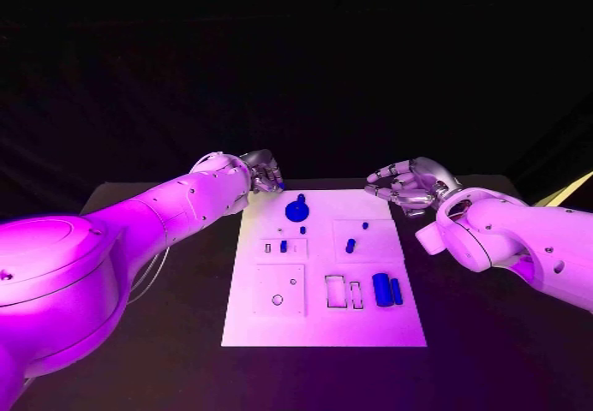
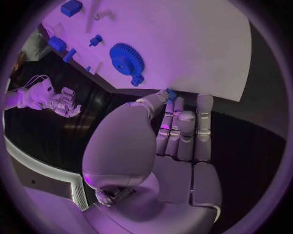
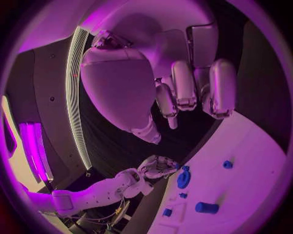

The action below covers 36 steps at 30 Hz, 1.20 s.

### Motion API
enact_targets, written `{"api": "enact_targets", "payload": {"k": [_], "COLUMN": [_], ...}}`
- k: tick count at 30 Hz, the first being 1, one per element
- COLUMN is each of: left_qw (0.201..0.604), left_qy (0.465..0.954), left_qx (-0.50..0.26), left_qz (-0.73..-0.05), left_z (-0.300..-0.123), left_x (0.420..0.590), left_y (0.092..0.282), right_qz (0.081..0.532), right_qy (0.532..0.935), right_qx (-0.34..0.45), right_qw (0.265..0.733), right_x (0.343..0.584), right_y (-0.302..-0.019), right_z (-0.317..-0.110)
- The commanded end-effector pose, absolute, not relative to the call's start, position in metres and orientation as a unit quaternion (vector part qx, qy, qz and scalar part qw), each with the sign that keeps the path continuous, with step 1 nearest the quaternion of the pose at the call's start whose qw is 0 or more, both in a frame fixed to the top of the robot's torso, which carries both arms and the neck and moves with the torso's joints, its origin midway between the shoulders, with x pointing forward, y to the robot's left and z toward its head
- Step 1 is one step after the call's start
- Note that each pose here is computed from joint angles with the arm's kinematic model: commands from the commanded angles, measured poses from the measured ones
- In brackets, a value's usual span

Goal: Assemble the parts on the task board

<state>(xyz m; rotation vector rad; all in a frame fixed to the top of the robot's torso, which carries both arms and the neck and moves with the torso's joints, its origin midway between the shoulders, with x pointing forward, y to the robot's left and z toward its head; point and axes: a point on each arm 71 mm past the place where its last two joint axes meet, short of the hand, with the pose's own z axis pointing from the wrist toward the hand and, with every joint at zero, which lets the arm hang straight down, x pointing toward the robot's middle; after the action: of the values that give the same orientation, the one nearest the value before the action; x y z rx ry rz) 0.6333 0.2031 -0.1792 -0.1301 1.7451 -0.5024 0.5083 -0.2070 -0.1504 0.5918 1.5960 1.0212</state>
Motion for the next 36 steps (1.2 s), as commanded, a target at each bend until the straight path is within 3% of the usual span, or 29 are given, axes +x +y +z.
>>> {"api": "enact_targets", "payload": {"k": [1,25,36], "left_qw": [0.618,0.61,0.622], "left_qy": [0.749,0.737,0.73], "left_qx": [-0.065,-0.113,-0.073], "left_qz": [-0.23,-0.269,-0.274], "left_z": [-0.177,-0.175,-0.173], "left_x": [0.633,0.63,0.628], "left_y": [0.202,0.213,0.203], "right_qz": [0.431,0.429,0.429], "right_qy": [0.674,0.676,0.676], "right_qx": [0.248,0.249,0.249], "right_qw": [0.546,0.545,0.544], "right_x": [0.508,0.508,0.508], "right_y": [-0.206,-0.21,-0.21], "right_z": [-0.15,-0.151,-0.151]}}
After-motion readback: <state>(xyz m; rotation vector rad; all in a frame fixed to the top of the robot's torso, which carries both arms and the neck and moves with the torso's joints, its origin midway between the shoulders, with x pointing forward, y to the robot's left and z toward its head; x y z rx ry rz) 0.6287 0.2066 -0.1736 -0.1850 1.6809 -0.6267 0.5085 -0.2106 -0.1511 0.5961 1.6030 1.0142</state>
